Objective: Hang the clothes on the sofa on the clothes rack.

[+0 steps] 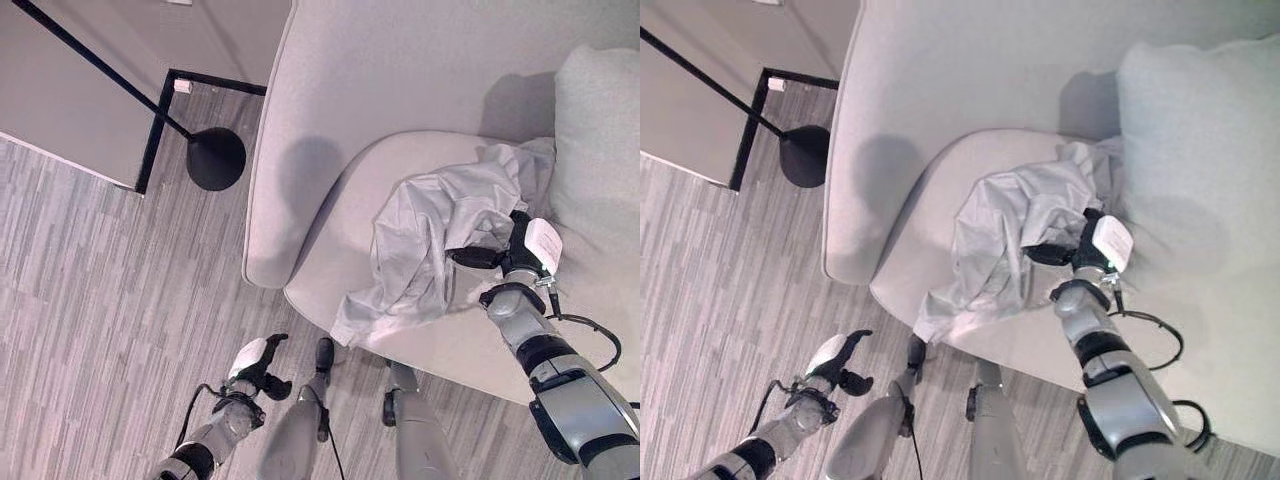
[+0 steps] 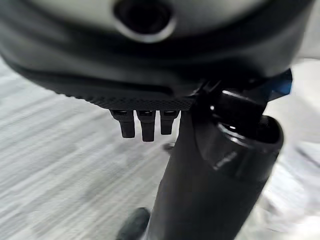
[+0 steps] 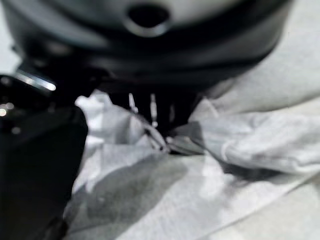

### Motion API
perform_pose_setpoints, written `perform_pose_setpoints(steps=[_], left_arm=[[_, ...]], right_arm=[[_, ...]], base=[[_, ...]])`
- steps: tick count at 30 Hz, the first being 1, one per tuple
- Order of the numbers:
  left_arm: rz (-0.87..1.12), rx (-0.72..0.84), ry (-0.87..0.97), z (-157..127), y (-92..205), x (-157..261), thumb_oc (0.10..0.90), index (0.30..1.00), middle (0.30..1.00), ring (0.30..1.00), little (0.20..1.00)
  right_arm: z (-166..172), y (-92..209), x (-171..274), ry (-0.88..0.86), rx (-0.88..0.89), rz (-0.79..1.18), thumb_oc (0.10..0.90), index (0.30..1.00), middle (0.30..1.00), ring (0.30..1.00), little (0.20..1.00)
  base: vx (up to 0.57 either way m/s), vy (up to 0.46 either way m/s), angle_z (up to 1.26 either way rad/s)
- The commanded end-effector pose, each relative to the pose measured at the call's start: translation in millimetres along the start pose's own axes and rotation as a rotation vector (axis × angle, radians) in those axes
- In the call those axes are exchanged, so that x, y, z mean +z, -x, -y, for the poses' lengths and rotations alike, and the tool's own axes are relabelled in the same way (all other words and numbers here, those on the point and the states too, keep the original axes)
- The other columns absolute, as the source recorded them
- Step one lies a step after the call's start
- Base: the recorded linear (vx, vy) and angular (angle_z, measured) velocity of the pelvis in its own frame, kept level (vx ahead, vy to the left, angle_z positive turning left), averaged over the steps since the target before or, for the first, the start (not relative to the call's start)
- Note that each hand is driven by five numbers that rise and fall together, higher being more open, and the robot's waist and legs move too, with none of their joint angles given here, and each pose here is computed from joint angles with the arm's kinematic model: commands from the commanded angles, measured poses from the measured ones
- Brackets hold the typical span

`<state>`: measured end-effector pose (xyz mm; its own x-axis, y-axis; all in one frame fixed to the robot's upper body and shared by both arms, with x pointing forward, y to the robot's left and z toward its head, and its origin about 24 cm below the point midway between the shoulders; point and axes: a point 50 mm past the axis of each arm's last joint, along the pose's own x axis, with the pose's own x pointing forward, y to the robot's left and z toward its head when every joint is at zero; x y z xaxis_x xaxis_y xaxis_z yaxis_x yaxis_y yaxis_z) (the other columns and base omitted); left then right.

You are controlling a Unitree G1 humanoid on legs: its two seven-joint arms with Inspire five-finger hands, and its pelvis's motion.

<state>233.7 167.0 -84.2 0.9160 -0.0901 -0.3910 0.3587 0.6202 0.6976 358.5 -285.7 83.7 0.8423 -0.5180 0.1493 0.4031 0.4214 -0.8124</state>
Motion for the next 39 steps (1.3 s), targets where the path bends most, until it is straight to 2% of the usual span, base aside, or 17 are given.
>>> perform_pose_setpoints(steps=[1, 2, 3, 4, 8, 15, 19, 22, 23, 24, 27, 29, 33, 35, 36, 37, 39], left_arm=[[0.016, -0.004, -0.051, 3, 6, -7, 0.8, 0.9, 0.9, 0.9, 0.9], [0.022, 0.002, -0.052, 0, 5, -6, 0.8, 0.9, 0.9, 0.9, 0.9], [0.03, 0.013, -0.054, -3, 4, -5, 0.8, 0.9, 0.9, 0.9, 0.9], [0.034, 0.012, -0.064, -5, 3, -4, 0.8, 0.9, 0.9, 0.9, 0.9], [0.022, 0.008, -0.052, -2, 2, -4, 0.8, 0.9, 0.9, 0.9, 0.9], [-0.015, 0.012, -0.043, 1, 0, -5, 0.8, 0.9, 0.9, 0.9, 0.9], [-0.014, 0.029, -0.03, -4, -5, 0, 0.8, 0.9, 0.9, 0.9, 0.9], [0.016, 0.025, -0.027, -7, -9, 8, 0.8, 0.9, 0.9, 0.9, 0.9], [0.017, 0.025, -0.027, -7, -9, 8, 0.8, 0.9, 0.9, 0.9, 0.9], [0.023, 0.019, -0.03, -7, -9, 10, 0.8, 0.9, 0.9, 0.9, 0.9], [0.028, 0.014, -0.027, -7, -11, 13, 0.8, 0.9, 0.9, 0.9, 0.9], [0.036, -0.001, -0.023, -5, -10, 14, 0.8, 0.9, 0.9, 0.9, 0.9], [0.041, -0.017, -0.024, -2, -7, 12, 0.8, 0.9, 0.9, 0.9, 0.9], [0.026, -0.033, -0.027, 2, -3, 8, 0.8, 0.9, 0.9, 0.9, 0.9], [0.026, -0.033, -0.027, 2, -3, 8, 0.8, 0.9, 0.9, 0.9, 0.9], [0.002, -0.035, -0.02, 5, 0, 2, 0.8, 0.9, 0.9, 0.9, 0.9], [0.001, -0.036, -0.016, 6, 1, 2, 0.8, 0.9, 0.9, 0.9, 0.9]], right_arm=[[-2, -6, 4, 0.091, 0.068, -0.011, 0.637, 0.655, 0.655, 0.655, 0.655], [-3, -6, 0, 0.095, 0.088, -0.042, 0.416, 0.324, 0.324, 0.324, 0.324], [-3, -6, -9, 0.093, 0.121, -0.1, 0.4, 0.3, 0.3, 0.3, 0.3], [-11, 2, -21, -0.015, 0.16, -0.174, 0.4, 0.3, 0.3, 0.3, 0.3], [-21, 11, -28, -0.071, 0.182, -0.199, 0.4, 0.3, 0.3, 0.3, 0.3], [-47, 32, -28, -0.358, 0.206, -0.281, 0.4, 0.3, 0.3, 0.3, 0.3], [-59, 45, -27, -0.677, 0.207, -0.378, 0.4, 0.3, 0.3, 0.3, 0.3], [-72, 58, -20, -1.056, 0.207, -0.466, 0.4, 0.3, 0.3, 0.3, 0.3], [-72, 57, -20, -1.057, 0.207, -0.466, 0.4, 0.3, 0.3, 0.3, 0.3], [-79, 66, -13, -1.226, 0.221, -0.479, 0.4, 0.3, 0.3, 0.3, 0.3], [-85, 70, -8, -1.354, 0.227, -0.515, 0.4, 0.3, 0.3, 0.3, 0.3], [-92, 74, 9, -1.532, 0.231, -0.533, 0.4, 0.3, 0.3, 0.3, 0.3], [-90, 72, 35, -1.677, 0.254, -0.476, 0.4, 0.3, 0.3, 0.3, 0.3], [-77, 70, 77, -1.767, 0.321, -0.299, 0.4, 0.3, 0.3, 0.3, 0.3], [-77, 70, 77, -1.767, 0.321, -0.299, 0.4, 0.3, 0.3, 0.3, 0.3], [-50, 66, 118, -1.821, 0.378, -0.059, 0.4, 0.3, 0.3, 0.3, 0.3], [-39, 66, 130, -1.85, 0.384, 0.021, 0.4, 0.3, 0.3, 0.3, 0.3]], base=[[0.03, -0.055, 0.05], [0.02, -0.071, 0.16], [0.02, -0.094, 0.28], [0.02, -0.084, 0.31], [0.0, -0.024, 0.11], [0.0, -0.003, 0.03], [-0.01, 0.013, -0.06], [-0.01, 0.012, -0.11], [-0.01, 0.02, -0.1], [-0.02, 0.028, -0.08], [-0.01, 0.022, -0.08], [-0.01, 0.028, -0.08], [0.0, 0.022, -0.06], [0.0, 0.0, 0.0], [0.0, 0.0, 0.0], [0.0, 0.0, 0.0], [0.0, 0.0, 0.0]])
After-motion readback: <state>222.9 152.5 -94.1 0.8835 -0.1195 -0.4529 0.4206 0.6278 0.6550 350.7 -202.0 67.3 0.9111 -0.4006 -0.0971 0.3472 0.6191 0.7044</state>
